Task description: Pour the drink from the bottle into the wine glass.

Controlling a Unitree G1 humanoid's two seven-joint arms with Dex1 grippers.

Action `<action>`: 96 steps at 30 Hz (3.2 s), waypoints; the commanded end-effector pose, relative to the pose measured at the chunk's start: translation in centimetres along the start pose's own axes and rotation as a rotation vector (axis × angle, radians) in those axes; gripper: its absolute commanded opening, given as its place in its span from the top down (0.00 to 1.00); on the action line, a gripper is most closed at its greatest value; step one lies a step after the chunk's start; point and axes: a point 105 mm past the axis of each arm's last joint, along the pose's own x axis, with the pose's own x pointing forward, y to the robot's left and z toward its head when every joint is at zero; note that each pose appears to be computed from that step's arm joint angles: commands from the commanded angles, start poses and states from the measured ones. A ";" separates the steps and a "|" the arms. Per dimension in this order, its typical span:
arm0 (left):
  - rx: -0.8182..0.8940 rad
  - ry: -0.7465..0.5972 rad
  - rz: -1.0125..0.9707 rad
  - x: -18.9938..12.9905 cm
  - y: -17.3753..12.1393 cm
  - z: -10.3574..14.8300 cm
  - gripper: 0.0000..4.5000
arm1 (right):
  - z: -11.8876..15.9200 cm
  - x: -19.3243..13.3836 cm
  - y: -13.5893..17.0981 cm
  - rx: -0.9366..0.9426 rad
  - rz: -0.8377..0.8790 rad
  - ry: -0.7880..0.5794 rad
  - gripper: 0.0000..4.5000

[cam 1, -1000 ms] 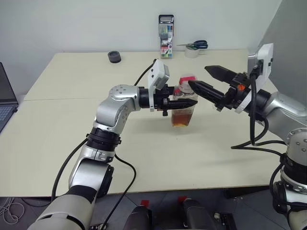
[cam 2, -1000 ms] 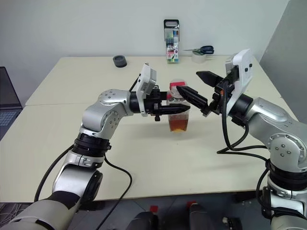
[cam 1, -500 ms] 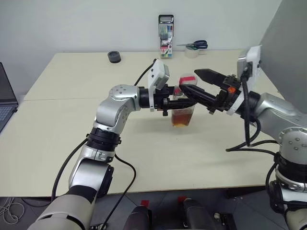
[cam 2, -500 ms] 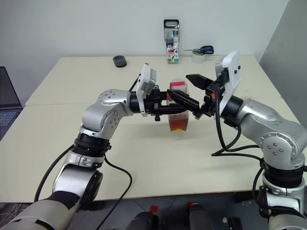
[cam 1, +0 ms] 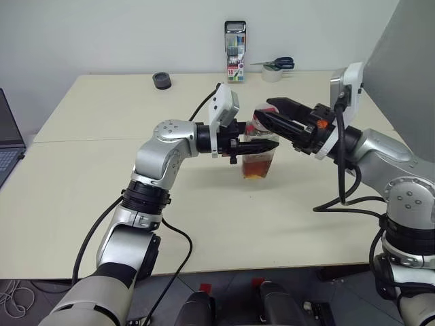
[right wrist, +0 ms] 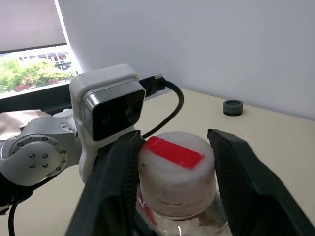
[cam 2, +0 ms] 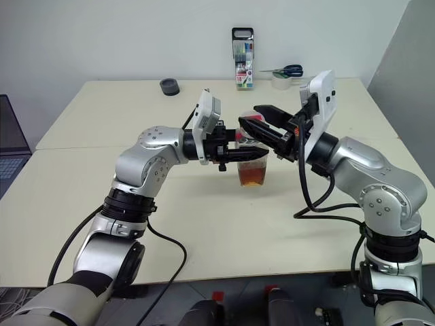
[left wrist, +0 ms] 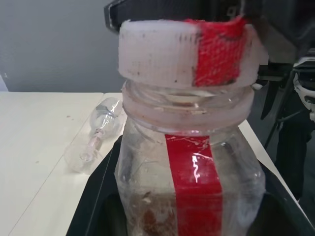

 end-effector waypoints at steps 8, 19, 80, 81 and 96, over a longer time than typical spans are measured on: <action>0.066 -0.038 -0.009 -0.1 -0.2 1.9 0.58 | 2.0 -0.2 0.0 -0.073 -0.003 -0.055 0.61; 0.064 -0.040 -0.016 0.0 -0.4 1.8 0.58 | 4.8 -1.8 -0.4 -0.122 0.000 -0.054 0.61; 0.072 -0.066 0.192 -0.7 2.4 1.9 0.58 | -6.6 -9.9 -10.1 -0.320 -0.593 0.245 0.01; 0.080 -0.063 0.255 -1.0 3.2 1.7 0.58 | -5.5 -9.3 -9.0 -0.293 -0.518 0.219 0.01; 0.108 -0.026 1.336 -14.3 11.8 -0.1 0.58 | 1.0 -2.1 1.8 -0.102 0.125 0.037 0.01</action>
